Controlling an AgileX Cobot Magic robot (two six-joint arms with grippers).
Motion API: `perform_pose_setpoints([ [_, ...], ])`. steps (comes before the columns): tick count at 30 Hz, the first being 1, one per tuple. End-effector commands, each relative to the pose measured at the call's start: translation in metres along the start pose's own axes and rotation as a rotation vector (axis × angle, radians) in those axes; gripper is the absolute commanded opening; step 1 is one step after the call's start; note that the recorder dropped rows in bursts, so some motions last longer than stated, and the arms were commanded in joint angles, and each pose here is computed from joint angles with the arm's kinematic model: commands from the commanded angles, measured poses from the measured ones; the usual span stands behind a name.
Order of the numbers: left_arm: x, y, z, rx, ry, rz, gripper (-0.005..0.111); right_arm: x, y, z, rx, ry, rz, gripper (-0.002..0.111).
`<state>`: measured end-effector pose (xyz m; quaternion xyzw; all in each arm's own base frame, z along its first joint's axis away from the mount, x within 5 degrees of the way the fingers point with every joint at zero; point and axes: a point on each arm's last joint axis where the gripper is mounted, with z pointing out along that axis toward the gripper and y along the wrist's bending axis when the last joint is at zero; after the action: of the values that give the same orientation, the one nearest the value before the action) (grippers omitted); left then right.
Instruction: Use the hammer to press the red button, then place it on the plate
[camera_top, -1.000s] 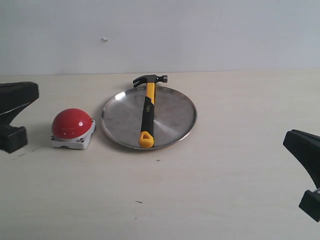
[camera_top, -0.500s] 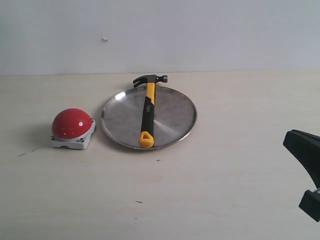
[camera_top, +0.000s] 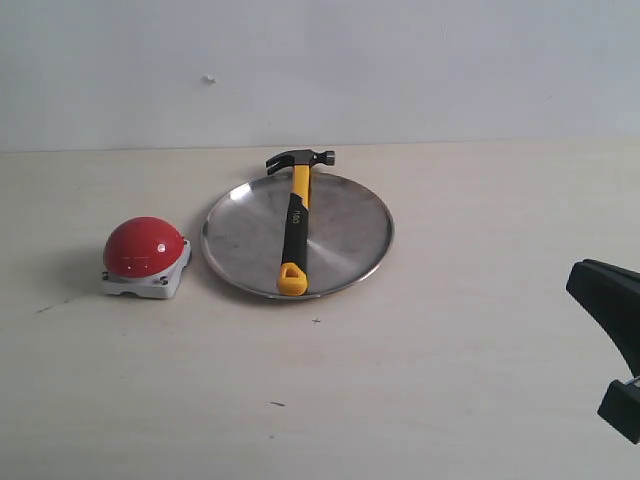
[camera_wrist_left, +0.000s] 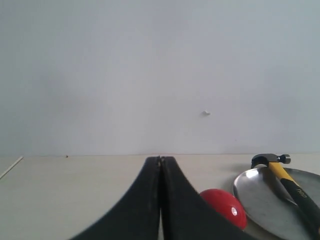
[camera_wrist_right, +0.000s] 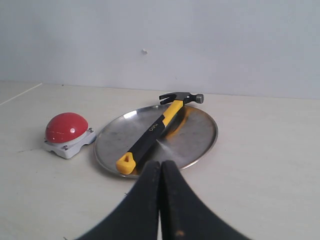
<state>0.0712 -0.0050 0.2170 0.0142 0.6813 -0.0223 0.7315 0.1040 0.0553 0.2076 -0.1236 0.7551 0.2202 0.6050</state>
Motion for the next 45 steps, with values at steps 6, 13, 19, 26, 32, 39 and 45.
perform_pose_setpoints([
  [6,0.014,0.009,-0.012,-0.111,0.120,-0.012,0.000,0.001,0.000,-0.001,-0.002,-0.003,-0.004,0.000],
  [13,0.018,0.010,-0.013,-0.123,0.160,-0.040,0.000,0.001,0.000,-0.001,-0.002,-0.003,-0.004,0.000],
  [19,0.020,0.008,-0.014,-0.098,0.187,0.032,0.000,0.001,0.000,-0.001,-0.002,-0.003,-0.004,0.000],
  [26,0.025,0.008,-0.015,-0.088,0.252,0.095,0.000,0.001,0.000,-0.001,-0.002,-0.003,-0.004,0.000],
  [32,0.030,0.009,-0.016,-0.096,0.308,0.118,0.000,0.001,0.000,-0.001,-0.002,-0.003,-0.004,0.000],
  [39,0.030,0.009,-0.016,-0.096,0.308,0.118,0.000,0.001,0.000,-0.001,-0.002,-0.003,-0.004,0.000],
  [45,0.030,0.009,-0.016,-0.096,0.308,0.118,0.000,0.001,0.000,-0.001,-0.002,-0.003,-0.004,0.000],
])
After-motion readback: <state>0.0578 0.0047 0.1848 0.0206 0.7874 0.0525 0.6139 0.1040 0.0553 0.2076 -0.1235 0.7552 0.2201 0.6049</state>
